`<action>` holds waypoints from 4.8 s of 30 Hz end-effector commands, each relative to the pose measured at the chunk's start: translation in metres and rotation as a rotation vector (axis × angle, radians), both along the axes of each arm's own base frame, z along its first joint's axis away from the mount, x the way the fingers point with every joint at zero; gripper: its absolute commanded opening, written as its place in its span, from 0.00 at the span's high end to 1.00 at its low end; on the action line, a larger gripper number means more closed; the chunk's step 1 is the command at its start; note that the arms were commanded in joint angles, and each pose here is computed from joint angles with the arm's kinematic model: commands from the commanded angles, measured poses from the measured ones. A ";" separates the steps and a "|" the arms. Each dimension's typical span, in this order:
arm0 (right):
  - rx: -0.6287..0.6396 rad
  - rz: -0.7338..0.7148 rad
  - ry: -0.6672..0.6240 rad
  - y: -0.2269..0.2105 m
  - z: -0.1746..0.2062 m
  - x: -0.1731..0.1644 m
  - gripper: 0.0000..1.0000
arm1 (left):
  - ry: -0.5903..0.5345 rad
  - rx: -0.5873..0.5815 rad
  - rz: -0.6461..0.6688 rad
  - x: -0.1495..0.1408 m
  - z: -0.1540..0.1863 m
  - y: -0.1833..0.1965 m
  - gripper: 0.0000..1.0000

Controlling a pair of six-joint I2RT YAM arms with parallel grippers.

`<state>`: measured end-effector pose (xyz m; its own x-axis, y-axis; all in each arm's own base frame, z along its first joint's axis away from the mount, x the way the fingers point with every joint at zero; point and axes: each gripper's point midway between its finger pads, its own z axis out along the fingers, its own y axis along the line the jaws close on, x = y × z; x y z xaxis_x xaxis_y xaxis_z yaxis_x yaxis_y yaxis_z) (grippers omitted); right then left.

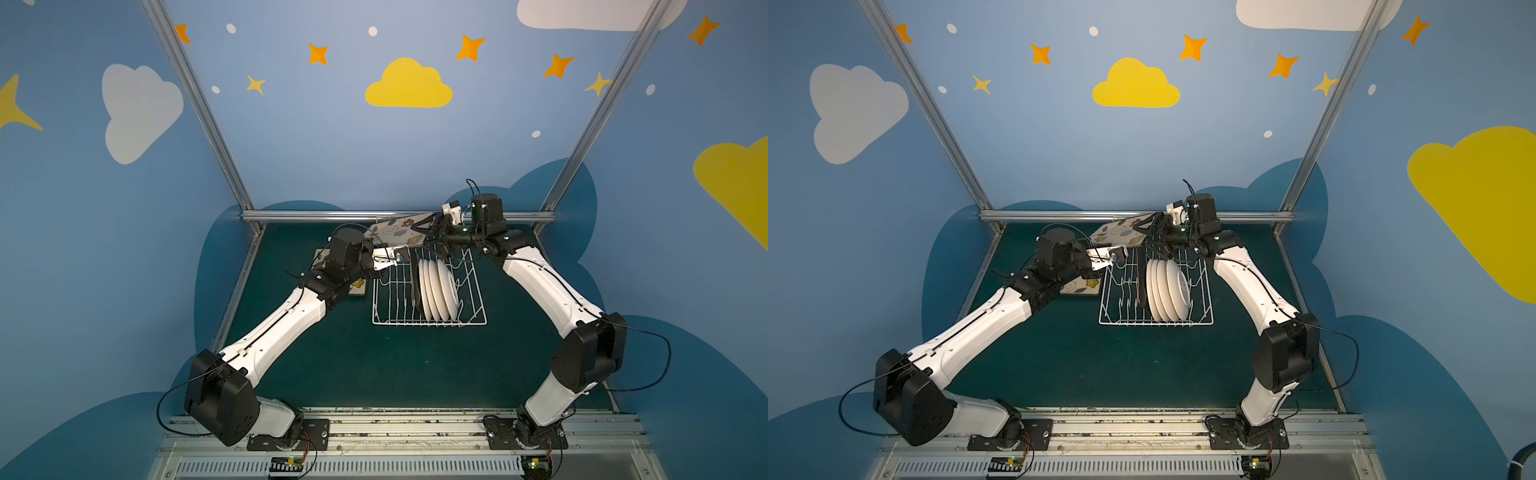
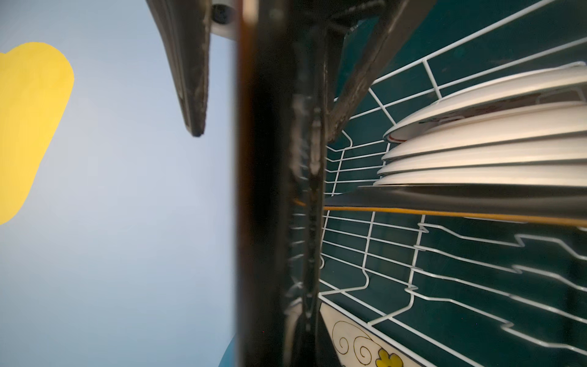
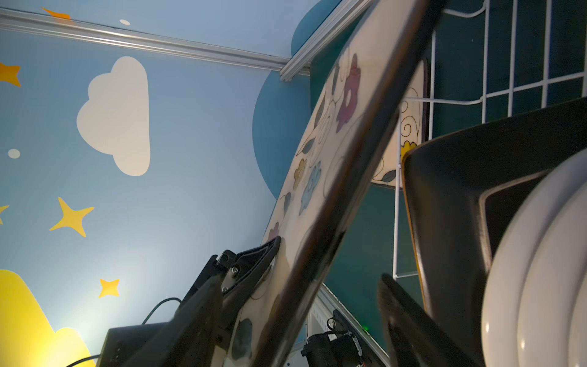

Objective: Unload the plates from the dish rack
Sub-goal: Pick up a plate from the dish rack.

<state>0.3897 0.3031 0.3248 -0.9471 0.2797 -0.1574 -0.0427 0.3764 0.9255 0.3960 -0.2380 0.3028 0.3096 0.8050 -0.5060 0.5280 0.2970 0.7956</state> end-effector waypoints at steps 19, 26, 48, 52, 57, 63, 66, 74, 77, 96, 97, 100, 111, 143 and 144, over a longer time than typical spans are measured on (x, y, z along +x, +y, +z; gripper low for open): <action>0.049 0.030 0.051 0.015 -0.008 0.002 0.76 | -0.374 -0.110 0.050 0.015 0.089 -0.003 0.87; 0.078 0.025 0.032 0.012 -0.004 0.007 1.00 | -0.359 -0.109 0.054 0.016 0.084 -0.003 0.62; 0.196 -0.026 -0.187 -0.018 0.055 0.029 1.00 | -0.275 -0.135 0.119 0.006 0.061 0.013 0.01; 0.203 -0.038 -0.232 -0.023 0.066 0.030 1.00 | -0.248 -0.121 0.151 0.004 0.052 0.020 0.01; 0.190 -0.058 -0.282 -0.032 0.074 0.031 1.00 | -0.231 -0.189 0.201 -0.004 0.058 0.034 0.01; 0.173 -0.076 -0.314 -0.040 0.074 0.033 1.00 | -0.134 -0.395 0.198 -0.017 0.076 0.052 0.01; 0.168 -0.074 -0.329 -0.043 0.075 0.033 1.00 | -0.111 -0.521 0.231 -0.017 0.092 0.068 0.01; 0.140 -0.069 -0.382 -0.052 0.073 0.030 1.00 | 0.158 -0.854 0.278 -0.013 0.120 0.098 0.01; 0.130 -0.060 -0.399 -0.056 0.069 0.029 1.00 | 0.253 -0.949 0.282 -0.009 0.121 0.105 0.01; 0.069 0.045 -0.637 -0.060 0.082 0.004 1.00 | 0.975 -1.058 0.027 0.008 0.076 0.055 0.01; 0.068 0.049 -0.648 -0.059 0.083 0.003 1.00 | 0.999 -1.064 0.032 0.011 0.072 0.054 0.01; 0.070 0.057 -0.686 -0.058 0.083 -0.001 1.00 | 1.063 -1.082 0.013 0.019 0.064 0.048 0.01; 0.096 0.108 -0.757 -0.046 0.079 -0.013 1.00 | 1.233 -1.101 -0.056 0.038 0.037 0.019 0.01; 0.086 0.122 -0.771 -0.039 0.060 -0.021 1.00 | 1.415 -1.032 -0.234 0.016 0.027 -0.033 0.75; 0.088 0.126 -0.764 -0.038 0.059 -0.021 1.00 | 1.412 -1.035 -0.236 0.016 0.027 -0.033 0.79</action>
<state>0.3849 0.2613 0.3251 -0.7586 0.2043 -0.6187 -0.5419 0.3296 0.7732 0.4253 -0.2590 0.3105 -0.7639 -0.0054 -0.6453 0.6249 0.2429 -0.7419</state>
